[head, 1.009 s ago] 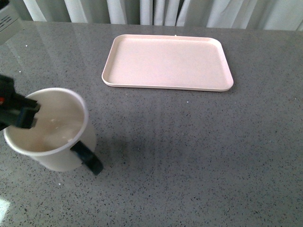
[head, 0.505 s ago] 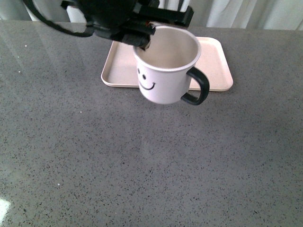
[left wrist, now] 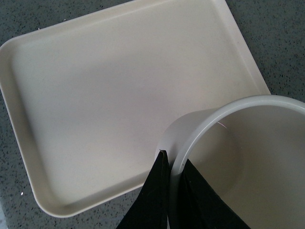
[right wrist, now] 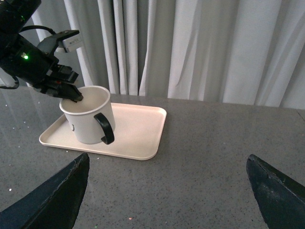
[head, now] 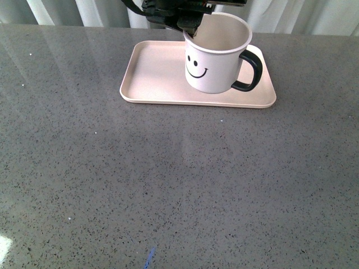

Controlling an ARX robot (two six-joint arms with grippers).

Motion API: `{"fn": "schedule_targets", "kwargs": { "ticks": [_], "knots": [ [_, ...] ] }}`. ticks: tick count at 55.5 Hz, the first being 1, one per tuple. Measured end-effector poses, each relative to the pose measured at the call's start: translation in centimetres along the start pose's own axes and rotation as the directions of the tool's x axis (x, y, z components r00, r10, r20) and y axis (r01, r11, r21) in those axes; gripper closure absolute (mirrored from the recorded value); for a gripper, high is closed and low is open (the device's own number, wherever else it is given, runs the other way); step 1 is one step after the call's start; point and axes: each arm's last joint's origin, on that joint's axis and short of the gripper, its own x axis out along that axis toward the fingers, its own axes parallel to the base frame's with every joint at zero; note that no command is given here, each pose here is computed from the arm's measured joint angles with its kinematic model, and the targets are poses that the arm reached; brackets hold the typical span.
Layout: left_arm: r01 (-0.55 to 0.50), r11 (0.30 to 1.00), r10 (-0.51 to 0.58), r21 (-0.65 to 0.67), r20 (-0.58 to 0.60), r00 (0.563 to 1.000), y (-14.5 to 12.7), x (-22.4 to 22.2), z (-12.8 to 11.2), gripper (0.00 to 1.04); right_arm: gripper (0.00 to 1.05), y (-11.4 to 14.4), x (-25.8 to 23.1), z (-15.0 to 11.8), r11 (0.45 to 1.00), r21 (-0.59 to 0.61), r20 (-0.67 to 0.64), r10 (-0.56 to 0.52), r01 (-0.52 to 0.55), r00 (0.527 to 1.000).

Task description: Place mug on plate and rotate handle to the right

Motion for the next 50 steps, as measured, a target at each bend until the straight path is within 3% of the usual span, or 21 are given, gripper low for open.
{"fn": "schedule_targets", "kwargs": {
  "ticks": [18,50],
  "knots": [
    [0.005,1.000,-0.005,-0.011,0.001,1.000,0.3,2.7,1.3,1.03,0.09,0.0,0.0,0.0,1.000,0.000,0.000,0.000,0.000,1.000],
    [-0.017,1.000,0.017,-0.026,-0.021,1.000,1.5,5.4,1.7,1.03,0.09,0.0,0.0,0.0,1.000,0.000,0.000,0.000,0.000,1.000]
  ]
}}
